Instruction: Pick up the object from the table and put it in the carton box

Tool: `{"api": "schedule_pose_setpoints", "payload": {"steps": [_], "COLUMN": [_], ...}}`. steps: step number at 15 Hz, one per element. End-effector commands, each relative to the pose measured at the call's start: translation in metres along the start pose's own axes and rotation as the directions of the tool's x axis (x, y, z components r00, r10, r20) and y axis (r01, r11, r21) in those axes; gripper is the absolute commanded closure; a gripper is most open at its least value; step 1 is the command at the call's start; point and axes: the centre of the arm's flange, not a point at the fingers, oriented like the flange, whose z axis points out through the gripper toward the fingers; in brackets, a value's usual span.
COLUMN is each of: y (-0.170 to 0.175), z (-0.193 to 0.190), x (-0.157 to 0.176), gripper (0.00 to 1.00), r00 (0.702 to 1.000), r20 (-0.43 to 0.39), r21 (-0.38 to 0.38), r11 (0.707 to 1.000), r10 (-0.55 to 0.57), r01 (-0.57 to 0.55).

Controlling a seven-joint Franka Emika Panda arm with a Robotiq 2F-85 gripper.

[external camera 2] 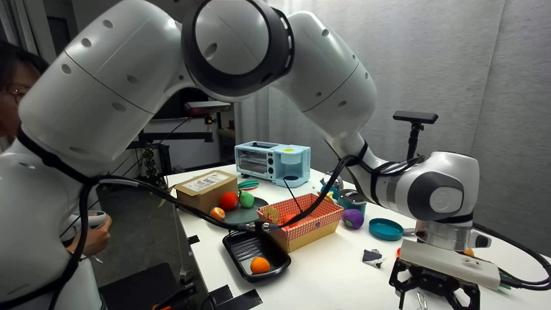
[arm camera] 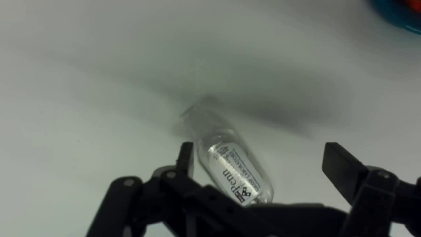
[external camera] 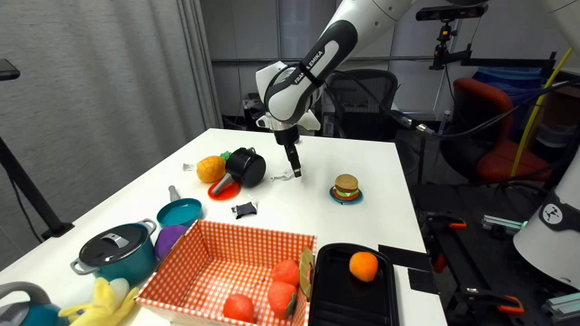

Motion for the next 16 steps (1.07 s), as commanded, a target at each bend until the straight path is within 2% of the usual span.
{"api": "schedule_pose_setpoints", "payload": {"steps": [1,8,9,10,16], "y": [0.011,0.015,0.016,0.017,0.02], "z": [0.007,0.023,0.024,0.025,0.022], "x": [0.009,0.011,0.011,0.011,0.012], "gripper": [0.0,0.0,0.07,0.26,0.73], "r00": [1.0,0.999,1.0,1.0,1.0], "r20": [0.004,0.017,0.018,0.019,0.016], "r21": [-0.01,-0.006,-0.005,-0.006,-0.023], "r11": [1.0,1.0,1.0,1.0,0.999], "r10": [-0.022,-0.027,-0.026,-0.024,-0.024], "r01": [0.022,0.028,0.026,0.024,0.024]}}
